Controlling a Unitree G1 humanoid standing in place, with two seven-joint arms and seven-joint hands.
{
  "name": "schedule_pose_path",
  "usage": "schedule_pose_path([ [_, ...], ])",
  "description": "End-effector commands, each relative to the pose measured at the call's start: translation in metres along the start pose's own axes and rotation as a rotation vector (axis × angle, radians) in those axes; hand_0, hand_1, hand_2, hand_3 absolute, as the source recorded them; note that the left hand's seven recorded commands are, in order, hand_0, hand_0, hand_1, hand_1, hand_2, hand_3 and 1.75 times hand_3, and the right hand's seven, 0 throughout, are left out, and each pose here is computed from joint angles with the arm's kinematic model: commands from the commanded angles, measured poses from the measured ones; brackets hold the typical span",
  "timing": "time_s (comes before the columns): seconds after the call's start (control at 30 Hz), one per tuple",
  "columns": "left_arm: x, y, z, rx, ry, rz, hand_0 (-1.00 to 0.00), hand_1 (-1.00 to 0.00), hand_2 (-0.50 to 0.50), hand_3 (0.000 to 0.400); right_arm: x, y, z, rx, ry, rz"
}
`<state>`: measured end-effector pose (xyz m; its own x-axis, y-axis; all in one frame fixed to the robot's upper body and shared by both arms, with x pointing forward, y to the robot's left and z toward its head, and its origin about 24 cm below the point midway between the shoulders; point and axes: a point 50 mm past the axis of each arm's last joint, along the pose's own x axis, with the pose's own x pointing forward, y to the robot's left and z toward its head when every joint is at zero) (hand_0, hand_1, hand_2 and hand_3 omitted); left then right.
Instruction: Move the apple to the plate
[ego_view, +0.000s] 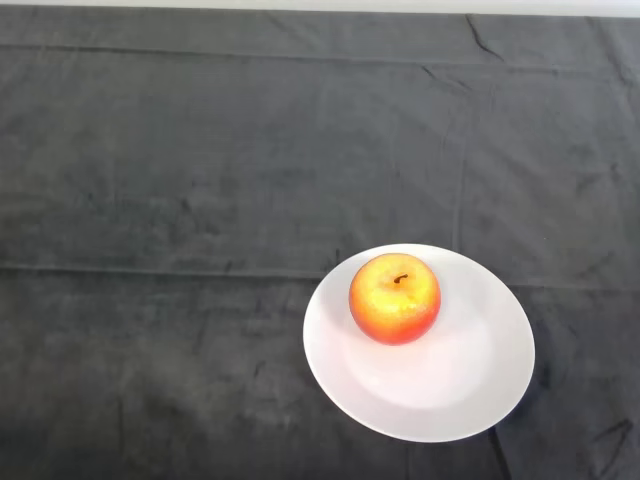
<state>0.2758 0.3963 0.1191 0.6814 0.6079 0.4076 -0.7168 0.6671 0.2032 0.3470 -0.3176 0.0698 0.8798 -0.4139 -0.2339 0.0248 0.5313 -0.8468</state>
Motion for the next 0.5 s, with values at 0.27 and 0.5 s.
schedule_pose_path([
  [0.27,0.0011,0.0167,-0.0012,0.064,0.001,0.018,0.0,0.0,0.0,0.0,-0.0017,0.0031,-0.0129,0.002,0.035,0.013],
  [0.5,0.0012,0.0166,-0.0008,0.064,-0.002,0.02,0.0,0.0,0.0,0.0,-0.0017,0.0031,-0.0129,0.002,0.035,0.013],
])
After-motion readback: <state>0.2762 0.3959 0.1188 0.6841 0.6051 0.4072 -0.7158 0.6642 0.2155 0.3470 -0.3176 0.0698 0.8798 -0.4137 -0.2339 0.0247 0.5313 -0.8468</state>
